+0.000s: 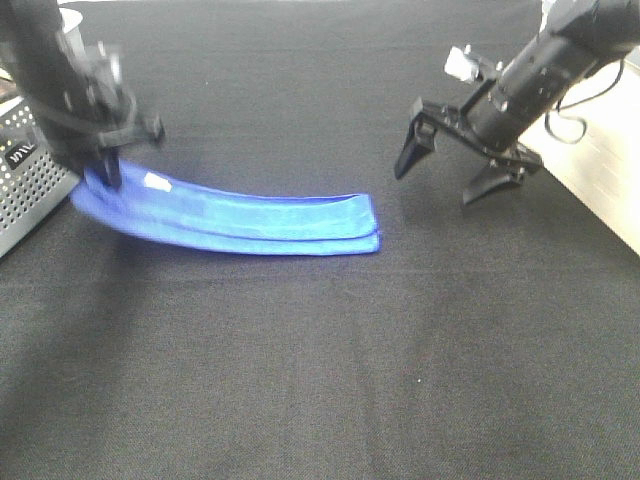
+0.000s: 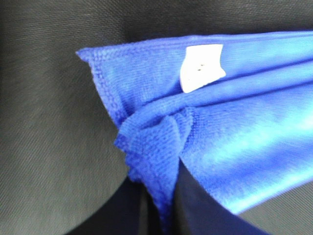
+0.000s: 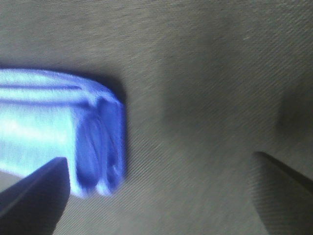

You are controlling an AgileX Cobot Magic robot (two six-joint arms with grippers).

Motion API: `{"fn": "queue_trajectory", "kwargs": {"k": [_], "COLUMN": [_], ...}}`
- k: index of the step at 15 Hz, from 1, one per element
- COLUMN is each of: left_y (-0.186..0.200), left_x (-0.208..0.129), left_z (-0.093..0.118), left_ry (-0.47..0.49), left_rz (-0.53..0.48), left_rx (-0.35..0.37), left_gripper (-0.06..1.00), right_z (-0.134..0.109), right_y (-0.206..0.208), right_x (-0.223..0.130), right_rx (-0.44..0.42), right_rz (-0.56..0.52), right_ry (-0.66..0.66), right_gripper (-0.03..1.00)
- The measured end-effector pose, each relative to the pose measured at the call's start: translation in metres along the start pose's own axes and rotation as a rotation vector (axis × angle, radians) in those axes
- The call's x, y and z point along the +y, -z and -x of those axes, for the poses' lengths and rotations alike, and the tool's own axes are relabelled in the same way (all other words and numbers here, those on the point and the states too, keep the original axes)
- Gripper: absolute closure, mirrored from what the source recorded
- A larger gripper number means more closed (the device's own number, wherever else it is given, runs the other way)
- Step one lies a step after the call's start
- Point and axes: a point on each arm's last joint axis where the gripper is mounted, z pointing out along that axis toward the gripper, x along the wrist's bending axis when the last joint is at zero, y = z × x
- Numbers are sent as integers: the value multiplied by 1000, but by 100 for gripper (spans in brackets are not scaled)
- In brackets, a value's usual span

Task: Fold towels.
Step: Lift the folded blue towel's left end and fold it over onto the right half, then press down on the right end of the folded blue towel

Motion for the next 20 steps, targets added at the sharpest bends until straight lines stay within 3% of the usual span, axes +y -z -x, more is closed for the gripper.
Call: {"fn": "queue_trajectory", "kwargs": {"k": [3, 4, 5, 7, 9, 11, 15, 17, 20], "left_y": [28, 28, 34, 37, 27, 7, -33, -32, -22], "left_x": [-1, -1, -5, -15, -20, -19, -15, -11, -5], "left_z": [45, 45, 68, 111, 150, 164, 187, 191, 187], "left_ry": [-39, -39, -67, -96, -65, -10, 145, 158, 138], "left_rz": [-2, -2, 10, 42, 83, 77, 82, 137, 186], "left_rx": [-28, -28, -51, -121, -248, -319, -485, -525, -529], "left_gripper": [88, 88, 88, 88, 88, 85, 41, 33, 33], "right_z": [-11, -11, -14, -20, -24, -24, -18, -16, -17], "right_y": [24, 24, 31, 45, 56, 61, 62, 63, 63], "right_x": [3, 3, 3, 4, 4, 2, -2, -3, -4], "right_rx": [17, 17, 22, 29, 23, 12, -69, -87, -80], "right_rz": [52, 52, 67, 97, 119, 105, 70, 62, 51], "right_ry": [16, 16, 20, 9, 1, -14, -50, -42, -47], "right_gripper": [5, 5, 5, 5, 5, 5, 5, 5, 5]}}
